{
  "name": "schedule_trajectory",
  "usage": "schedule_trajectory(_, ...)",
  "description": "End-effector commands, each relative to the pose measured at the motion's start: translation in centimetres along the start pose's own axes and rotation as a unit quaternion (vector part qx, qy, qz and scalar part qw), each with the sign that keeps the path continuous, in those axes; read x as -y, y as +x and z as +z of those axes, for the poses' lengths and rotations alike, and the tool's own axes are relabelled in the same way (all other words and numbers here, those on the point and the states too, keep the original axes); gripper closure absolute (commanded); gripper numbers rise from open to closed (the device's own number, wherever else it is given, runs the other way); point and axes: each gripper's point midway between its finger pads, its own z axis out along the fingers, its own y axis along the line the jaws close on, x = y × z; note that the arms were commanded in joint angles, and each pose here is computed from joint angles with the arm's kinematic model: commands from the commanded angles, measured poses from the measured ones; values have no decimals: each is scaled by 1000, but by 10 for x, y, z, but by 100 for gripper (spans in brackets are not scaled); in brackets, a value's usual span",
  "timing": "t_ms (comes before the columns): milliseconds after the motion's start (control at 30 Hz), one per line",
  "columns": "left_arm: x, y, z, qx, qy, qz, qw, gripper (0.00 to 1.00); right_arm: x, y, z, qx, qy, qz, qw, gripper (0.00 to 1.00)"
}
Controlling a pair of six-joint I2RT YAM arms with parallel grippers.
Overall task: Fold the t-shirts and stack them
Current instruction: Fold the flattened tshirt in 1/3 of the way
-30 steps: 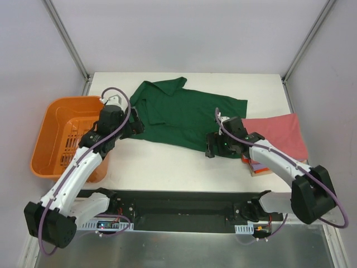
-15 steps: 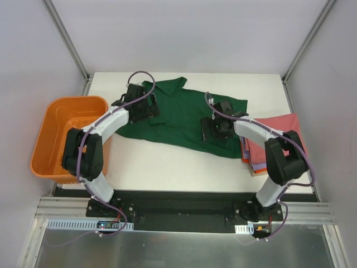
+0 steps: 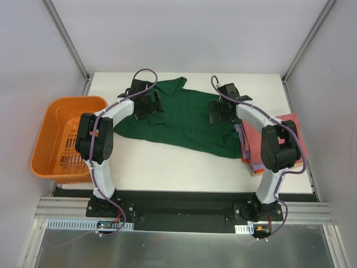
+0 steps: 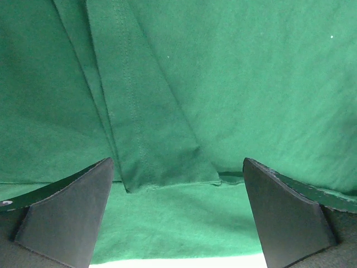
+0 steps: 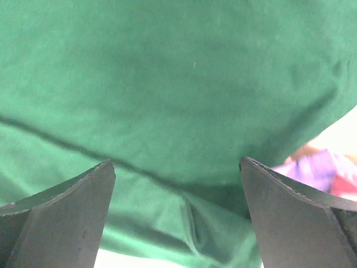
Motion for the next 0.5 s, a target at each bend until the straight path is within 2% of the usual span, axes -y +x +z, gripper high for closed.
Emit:
schedule_trajectory(0, 9, -3, 2, -7, 25, -13, 1000, 1, -8, 16, -57, 19, -39, -18, 999, 4)
schedule_trajectory(167, 11, 5, 6, -26, 35, -22, 999, 1, -26, 70, -80, -9, -107, -23, 994, 4)
schedule_trajectory(300, -1, 11, 2, -20, 10, -31, 999, 1, -51, 102, -88, -44, -175, -46, 982, 4)
schedule_trajectory(367, -6, 11, -2, -12, -2, -30, 999, 1, -52, 108, -80, -58, -166, -53, 983, 4)
schedule_trajectory(467, -11, 17, -4, -16, -9, -31, 999, 1, -33, 97, -61, -65, -105, -33, 992, 4)
